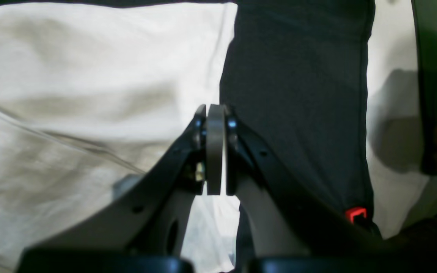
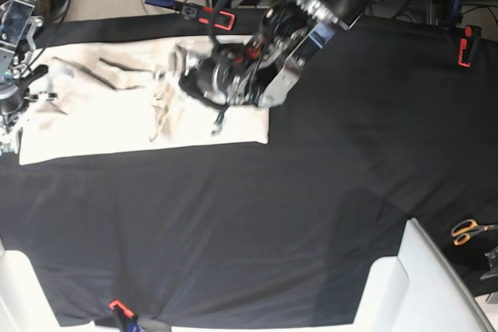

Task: Fold the T-shirt properly
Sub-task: 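Smooth the folded section with the left gripper and release it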

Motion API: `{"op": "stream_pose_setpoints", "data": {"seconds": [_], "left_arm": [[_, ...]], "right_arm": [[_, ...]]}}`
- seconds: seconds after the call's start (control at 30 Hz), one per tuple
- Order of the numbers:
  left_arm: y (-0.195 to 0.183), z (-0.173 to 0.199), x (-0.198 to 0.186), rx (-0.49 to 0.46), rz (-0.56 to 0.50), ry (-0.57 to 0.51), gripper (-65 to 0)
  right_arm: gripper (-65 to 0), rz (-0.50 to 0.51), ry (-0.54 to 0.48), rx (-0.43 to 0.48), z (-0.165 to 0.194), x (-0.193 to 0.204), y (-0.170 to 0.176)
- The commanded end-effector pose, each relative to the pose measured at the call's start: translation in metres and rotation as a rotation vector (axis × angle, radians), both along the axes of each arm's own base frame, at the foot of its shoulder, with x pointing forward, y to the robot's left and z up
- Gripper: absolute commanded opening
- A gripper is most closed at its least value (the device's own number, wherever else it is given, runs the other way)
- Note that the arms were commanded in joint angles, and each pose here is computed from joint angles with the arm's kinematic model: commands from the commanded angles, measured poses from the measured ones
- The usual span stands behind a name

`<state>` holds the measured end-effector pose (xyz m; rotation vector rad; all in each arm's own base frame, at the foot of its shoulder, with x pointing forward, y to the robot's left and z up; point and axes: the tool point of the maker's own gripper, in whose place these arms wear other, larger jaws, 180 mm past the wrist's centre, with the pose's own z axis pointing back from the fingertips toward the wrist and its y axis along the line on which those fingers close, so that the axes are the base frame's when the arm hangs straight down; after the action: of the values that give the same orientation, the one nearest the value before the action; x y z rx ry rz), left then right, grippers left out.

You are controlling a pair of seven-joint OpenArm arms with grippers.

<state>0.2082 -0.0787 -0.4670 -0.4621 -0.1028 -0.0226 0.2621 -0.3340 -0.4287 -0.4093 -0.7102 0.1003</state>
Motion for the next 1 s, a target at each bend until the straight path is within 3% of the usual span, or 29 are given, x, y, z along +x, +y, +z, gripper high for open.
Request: {"op": "stream_pose_setpoints", "data": {"seconds": [0.0,0.07,0.33,0.6,0.77,0.97], "left_arm": [[-0.008,0.006,0.007,-0.018,-0.004,-0.004,-65.0],[-0.013,0.006,0.011,-0.018,-0.012,-0.003,-65.0],[-0.055,0.019,0.038,-0.115,-0.220,-0.091,-65.0],[-0.075,0.026,0.048,-0.118,-0.282,-0.193,-65.0],[-0.048,0.044,0.073,-0.104,-0.224,-0.278,-65.0],[-0.001,0.044,0.071,-0.017,-0.083,-0.276,-65.0]], "right_arm": [[-64.7,-0.001,-0.042,-0.024,0.013,0.008,-0.008],[-64.7,-0.003,-0.042,-0.024,0.013,0.007,-0.008],[-64.7,0.000,-0.042,-0.024,0.013,0.008,-0.007],[-64.7,0.002,-0.048,-0.024,0.015,0.011,-0.007],[-64.7,-0.003,-0.048,-0.026,0.015,0.010,-0.009],[-64.7,-0.002,-0.047,-0.032,0.016,0.009,-0.011]]}}
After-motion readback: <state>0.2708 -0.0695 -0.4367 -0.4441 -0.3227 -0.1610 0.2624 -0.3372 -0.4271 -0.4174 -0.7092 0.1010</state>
